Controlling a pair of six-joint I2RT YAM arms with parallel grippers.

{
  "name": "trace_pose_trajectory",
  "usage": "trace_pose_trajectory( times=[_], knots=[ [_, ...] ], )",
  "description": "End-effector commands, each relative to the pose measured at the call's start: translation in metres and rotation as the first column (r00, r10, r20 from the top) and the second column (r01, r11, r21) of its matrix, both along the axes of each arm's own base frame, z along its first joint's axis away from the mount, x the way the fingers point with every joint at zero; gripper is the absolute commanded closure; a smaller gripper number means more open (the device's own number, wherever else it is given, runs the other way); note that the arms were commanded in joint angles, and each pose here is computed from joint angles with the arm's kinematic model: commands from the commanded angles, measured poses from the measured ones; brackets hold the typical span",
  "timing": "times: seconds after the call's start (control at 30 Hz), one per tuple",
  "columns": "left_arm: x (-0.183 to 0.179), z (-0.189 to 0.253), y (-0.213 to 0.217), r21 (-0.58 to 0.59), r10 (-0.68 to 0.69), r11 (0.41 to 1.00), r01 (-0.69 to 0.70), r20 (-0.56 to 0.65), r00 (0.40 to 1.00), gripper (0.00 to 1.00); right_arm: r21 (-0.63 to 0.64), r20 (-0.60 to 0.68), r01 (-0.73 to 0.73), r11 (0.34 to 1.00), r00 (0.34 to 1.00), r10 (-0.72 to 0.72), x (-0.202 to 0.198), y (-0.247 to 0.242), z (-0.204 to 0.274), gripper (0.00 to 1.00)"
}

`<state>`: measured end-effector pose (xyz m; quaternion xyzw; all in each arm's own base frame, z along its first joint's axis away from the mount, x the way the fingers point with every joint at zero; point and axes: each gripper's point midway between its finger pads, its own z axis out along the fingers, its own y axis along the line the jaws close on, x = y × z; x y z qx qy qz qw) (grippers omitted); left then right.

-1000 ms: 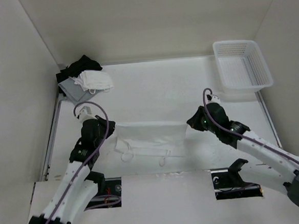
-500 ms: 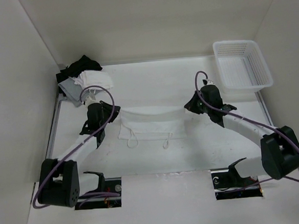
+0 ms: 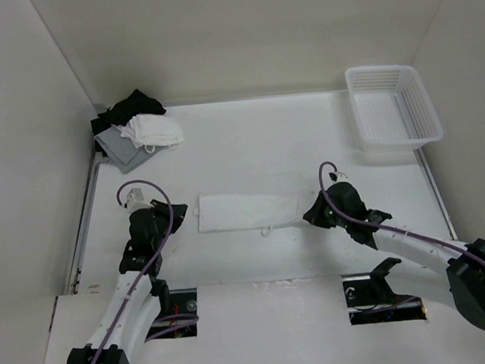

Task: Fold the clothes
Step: Fold the tank top

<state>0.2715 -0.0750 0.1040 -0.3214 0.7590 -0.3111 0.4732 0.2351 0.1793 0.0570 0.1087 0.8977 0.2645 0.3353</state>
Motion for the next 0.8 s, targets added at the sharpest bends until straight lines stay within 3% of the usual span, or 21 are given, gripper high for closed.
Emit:
trace_pose_trajectory(
  times=[0.0, 0.23, 0.3, 0.43, 0.53, 0.67, 0.77],
  knots=[
    [-0.017, -0.021, -0.003, -0.017, -0.027, 1.0, 0.026, -0.065, 0.998, 0.94, 0.046, 0.034, 0.018, 0.999, 0.999, -0.019, 0.001, 0.009, 0.011, 0.97],
    [-0.024, -0.034, 0.008, -0.009, 0.021, 1.0, -0.022, -0.101, 0.995, 0.95, 0.021, -0.077, 0.048, 0.999, 0.996, -0.046, -0.029, 0.01, -0.013, 0.92],
    [-0.02, -0.026, 0.006, -0.006, 0.017, 1.0, -0.018, -0.089, 0.996, 0.92, 0.002, -0.094, 0.06, 0.998, 0.994, -0.059, -0.033, 0.008, -0.017, 0.81],
    [-0.006, 0.007, -0.01, 0.028, -0.032, 0.999, 0.032, -0.003, 0.999, 0.86, -0.029, -0.041, 0.125, 0.992, 0.991, -0.126, -0.024, -0.004, -0.01, 0.48],
    [0.003, 0.024, -0.03, 0.091, -0.07, 0.994, 0.066, 0.04, 0.997, 0.83, -0.029, 0.003, 0.085, 0.996, 0.996, -0.085, -0.011, 0.005, 0.003, 0.4],
    [0.008, 0.027, -0.067, 0.117, -0.149, 0.983, 0.142, 0.056, 0.987, 0.82, -0.027, 0.006, 0.063, 0.998, 0.998, -0.063, 0.007, 0.014, -0.001, 0.39],
    [0.009, 0.028, -0.085, 0.115, -0.195, 0.976, 0.186, 0.073, 0.978, 0.82, 0.002, -0.01, 0.08, 0.997, 0.997, -0.08, 0.02, 0.013, -0.009, 0.49]
  ],
)
